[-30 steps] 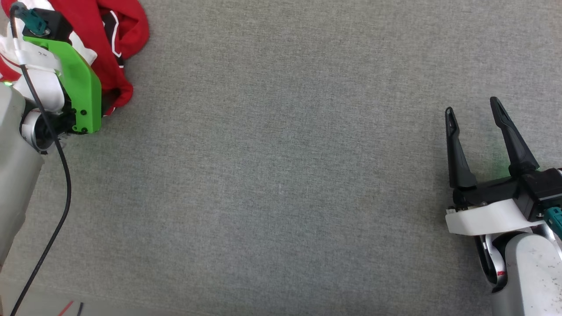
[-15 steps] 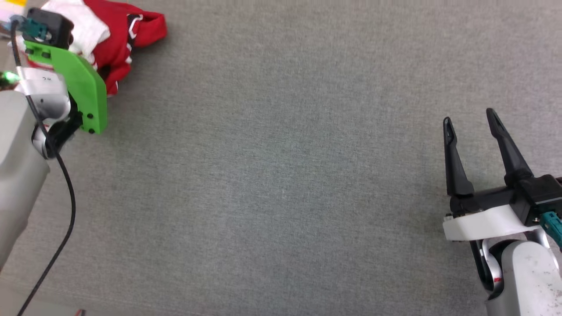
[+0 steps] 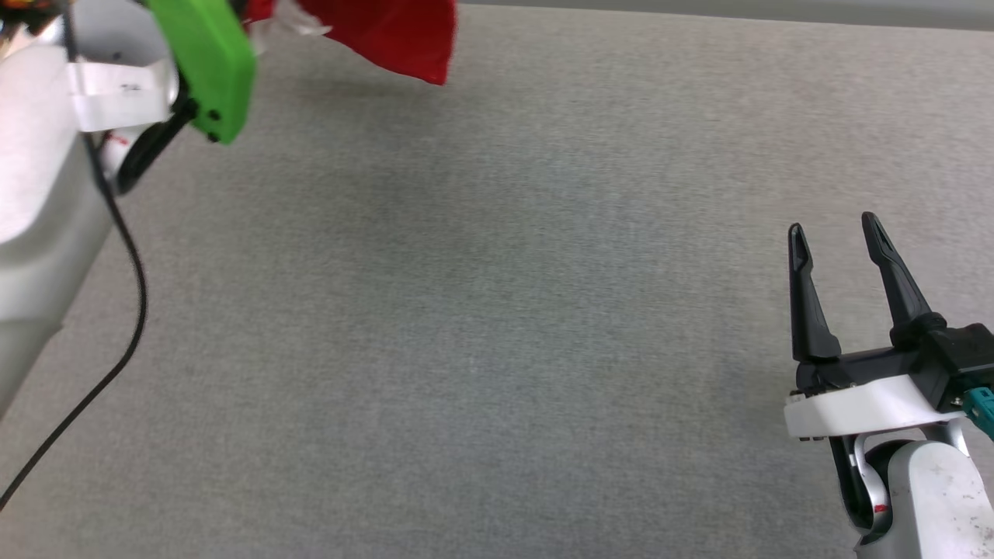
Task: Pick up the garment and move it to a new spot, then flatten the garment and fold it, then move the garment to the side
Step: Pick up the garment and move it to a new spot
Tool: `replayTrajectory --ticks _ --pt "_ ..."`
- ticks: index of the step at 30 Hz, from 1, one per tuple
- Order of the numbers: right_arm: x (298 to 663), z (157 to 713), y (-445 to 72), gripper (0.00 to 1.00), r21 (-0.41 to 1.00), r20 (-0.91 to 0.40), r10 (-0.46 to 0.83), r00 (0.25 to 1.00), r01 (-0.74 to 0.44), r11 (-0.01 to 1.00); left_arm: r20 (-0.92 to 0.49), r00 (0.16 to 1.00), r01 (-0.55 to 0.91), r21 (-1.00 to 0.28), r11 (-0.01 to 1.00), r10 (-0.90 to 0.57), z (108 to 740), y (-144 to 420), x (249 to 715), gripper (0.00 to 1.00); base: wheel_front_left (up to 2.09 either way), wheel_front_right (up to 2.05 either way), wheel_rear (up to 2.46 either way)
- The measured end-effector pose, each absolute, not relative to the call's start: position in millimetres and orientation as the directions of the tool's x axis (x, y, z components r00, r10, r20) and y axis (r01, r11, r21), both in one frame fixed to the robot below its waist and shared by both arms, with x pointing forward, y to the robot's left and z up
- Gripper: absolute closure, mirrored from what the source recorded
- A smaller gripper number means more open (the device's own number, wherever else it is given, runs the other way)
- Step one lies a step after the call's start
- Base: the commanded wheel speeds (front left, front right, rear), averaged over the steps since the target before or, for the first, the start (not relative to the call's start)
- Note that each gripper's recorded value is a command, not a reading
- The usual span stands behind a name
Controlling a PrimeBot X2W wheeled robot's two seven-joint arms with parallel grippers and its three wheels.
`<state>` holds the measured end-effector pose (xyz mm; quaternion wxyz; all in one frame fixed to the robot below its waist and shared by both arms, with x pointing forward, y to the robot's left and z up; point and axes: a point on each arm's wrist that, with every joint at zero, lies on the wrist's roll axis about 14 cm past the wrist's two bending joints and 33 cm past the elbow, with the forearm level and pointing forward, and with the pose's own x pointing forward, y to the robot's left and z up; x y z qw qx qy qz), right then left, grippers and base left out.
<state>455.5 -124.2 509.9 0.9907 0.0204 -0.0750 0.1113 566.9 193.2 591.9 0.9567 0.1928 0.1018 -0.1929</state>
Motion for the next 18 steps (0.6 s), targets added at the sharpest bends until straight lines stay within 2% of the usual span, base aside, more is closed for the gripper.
replayTrajectory --ticks 4,9,13,18 --pt "448.2 515.4 -145.2 0.0 0.022 0.16 0.163 0.974 -0.168 0.985 -0.208 0.852 0.524 0.355 0.774 -0.481 610.2 122.5 570.8 1.0 0.0 0.0 0.0" --pt "439.5 519.0 -169.3 0.0 0.018 0.161 0.1 0.982 -0.104 0.994 -0.216 0.748 0.66 0.339 0.67 -0.628 598.1 44.2 561.2 1.0 0.0 0.0 0.0" --pt "433.2 519.3 -187.1 0.0 0.016 0.156 0.051 0.986 -0.055 0.998 -0.252 0.656 0.751 0.315 0.581 -0.711 572.3 -6.7 547.9 1.0 0.0 0.0 0.0" --pt "429.7 512.3 -202.0 0.0 0.015 0.134 0.009 0.991 -0.012 1.0 -0.333 0.53 0.848 0.225 0.48 -0.78 511.1 -53.5 517.8 1.0 0.0 0.0 0.0"
